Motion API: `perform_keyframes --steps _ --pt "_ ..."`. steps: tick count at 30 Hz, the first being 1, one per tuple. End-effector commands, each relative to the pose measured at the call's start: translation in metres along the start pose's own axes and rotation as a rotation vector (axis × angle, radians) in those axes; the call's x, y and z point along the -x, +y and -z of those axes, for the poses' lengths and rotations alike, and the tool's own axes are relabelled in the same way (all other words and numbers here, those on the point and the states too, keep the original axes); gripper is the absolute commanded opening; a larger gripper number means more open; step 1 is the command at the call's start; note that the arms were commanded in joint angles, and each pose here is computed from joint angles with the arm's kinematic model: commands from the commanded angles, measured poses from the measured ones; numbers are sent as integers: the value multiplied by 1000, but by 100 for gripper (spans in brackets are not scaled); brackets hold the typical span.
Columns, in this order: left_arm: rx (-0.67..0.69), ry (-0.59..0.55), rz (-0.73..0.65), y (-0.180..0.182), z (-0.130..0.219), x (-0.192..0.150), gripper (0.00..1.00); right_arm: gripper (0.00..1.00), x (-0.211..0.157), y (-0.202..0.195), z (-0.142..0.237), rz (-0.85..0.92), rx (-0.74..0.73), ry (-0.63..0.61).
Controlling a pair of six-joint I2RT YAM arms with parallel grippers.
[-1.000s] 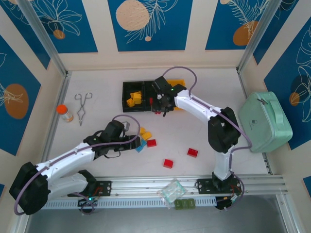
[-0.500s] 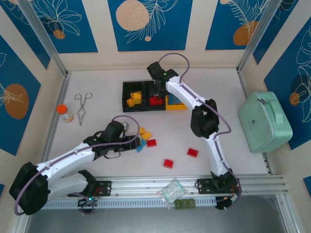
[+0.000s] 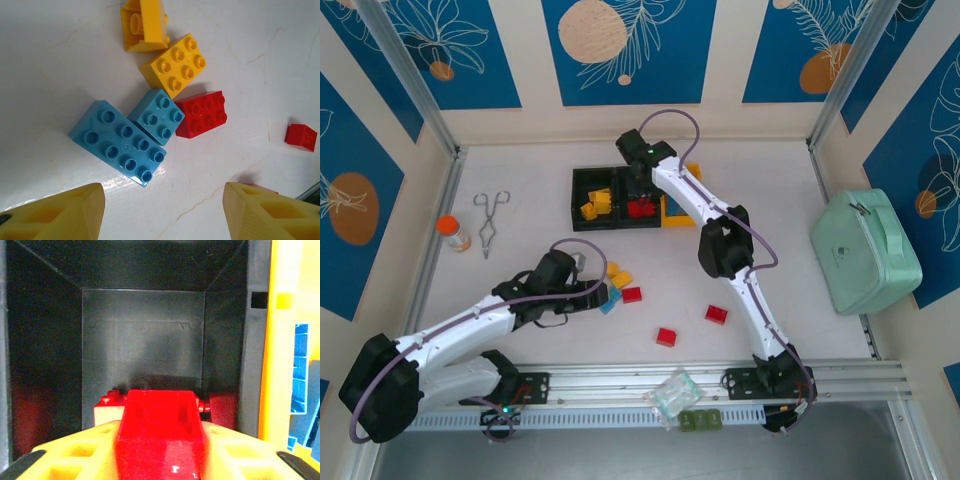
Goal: Sort the legos into containers by color
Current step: Place the lego in the container, then pick up the lego from the bottom-right of the table.
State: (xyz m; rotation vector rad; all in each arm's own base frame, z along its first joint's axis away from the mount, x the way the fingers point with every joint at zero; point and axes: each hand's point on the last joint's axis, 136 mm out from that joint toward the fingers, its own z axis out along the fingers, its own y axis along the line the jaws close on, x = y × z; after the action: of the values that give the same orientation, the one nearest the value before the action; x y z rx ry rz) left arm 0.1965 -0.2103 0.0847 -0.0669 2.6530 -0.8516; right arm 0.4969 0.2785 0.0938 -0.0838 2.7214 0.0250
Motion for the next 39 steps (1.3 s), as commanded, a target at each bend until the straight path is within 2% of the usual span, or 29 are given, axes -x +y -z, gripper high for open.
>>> perform_keyframes --steps 1,7,13,22,29,34,39 --pt "1 4 9 3 -2 -4 63 46 -4 -5 -4 18 -40 15" --pt "-1 3 7 0 -3 -2 63 50 0 -3 7 18 -36 -4" --pt "-5 -1 8 -2 -4 1 63 50 4 4 41 37 -4 -60" --pt "19 2 5 0 -3 2 63 50 -19 2 87 17 81 -99" --pt "21 -2 0 -3 -3 4 63 51 -67 -15 111 -12 141 -81" --pt "-43 22 -75 -23 -8 5 65 62 -116 -45 114 -64 107 -14" --pt "-97 55 -180 -49 -16 3 65 73 -173 -92 110 -201 38 83"
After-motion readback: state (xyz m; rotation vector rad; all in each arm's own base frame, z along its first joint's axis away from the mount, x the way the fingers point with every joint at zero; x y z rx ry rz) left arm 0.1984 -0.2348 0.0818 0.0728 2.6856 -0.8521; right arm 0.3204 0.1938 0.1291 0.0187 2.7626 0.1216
